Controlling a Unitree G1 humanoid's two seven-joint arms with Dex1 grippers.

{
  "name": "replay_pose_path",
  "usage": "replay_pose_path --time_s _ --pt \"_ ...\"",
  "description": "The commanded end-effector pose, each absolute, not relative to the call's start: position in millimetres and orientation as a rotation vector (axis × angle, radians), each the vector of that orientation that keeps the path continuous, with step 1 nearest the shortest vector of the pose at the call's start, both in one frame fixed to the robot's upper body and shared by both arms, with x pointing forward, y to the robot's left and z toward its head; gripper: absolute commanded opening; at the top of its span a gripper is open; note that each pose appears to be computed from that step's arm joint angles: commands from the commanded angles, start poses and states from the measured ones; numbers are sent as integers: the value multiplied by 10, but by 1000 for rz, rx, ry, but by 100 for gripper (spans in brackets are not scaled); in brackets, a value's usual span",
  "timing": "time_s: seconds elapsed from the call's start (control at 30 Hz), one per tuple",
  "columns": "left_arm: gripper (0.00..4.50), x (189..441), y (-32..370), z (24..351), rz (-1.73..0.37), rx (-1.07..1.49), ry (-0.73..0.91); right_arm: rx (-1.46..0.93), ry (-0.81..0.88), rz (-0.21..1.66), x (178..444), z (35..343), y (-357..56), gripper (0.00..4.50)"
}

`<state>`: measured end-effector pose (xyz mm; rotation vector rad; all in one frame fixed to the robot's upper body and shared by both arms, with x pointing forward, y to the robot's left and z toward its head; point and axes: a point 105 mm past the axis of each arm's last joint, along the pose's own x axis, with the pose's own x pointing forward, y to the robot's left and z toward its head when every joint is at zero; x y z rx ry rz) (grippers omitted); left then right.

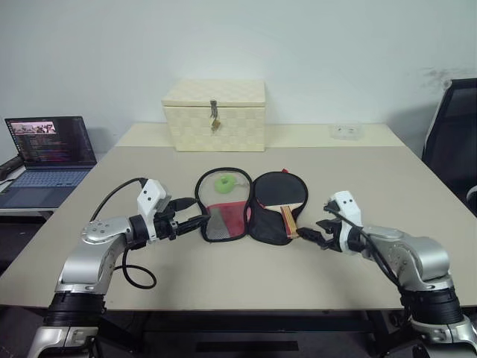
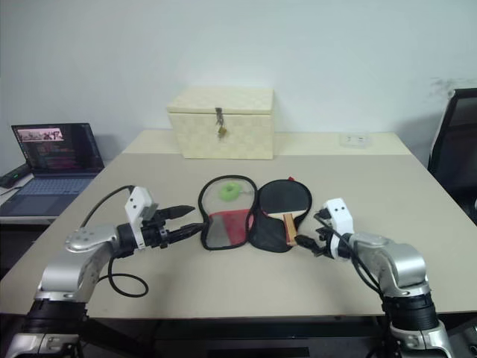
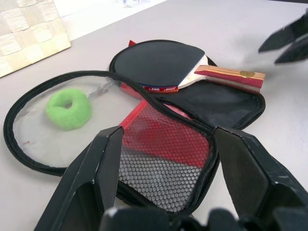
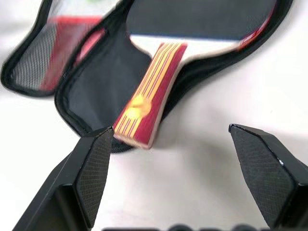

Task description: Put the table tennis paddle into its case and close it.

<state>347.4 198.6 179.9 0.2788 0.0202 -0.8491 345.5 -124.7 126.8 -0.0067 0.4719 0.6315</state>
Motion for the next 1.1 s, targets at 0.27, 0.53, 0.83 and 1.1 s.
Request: replay_pose_path --time_s 0.27,0.53,0.83,1.1 --pt "328 3442 1986 1950 -855 315 -27 -85 436 758 3419 1246 -1079 419" --pt "328 3449 1981 1957 -852 317 -30 -73 392 804 3476 1337 -845 419" --pt "328 3438 1973 1957 -852 315 -31 -60 371 858 3417 1402 -641 419" --pt "328 3438 1955 1949 -854 311 -32 -58 363 847 3448 1362 -563 419"
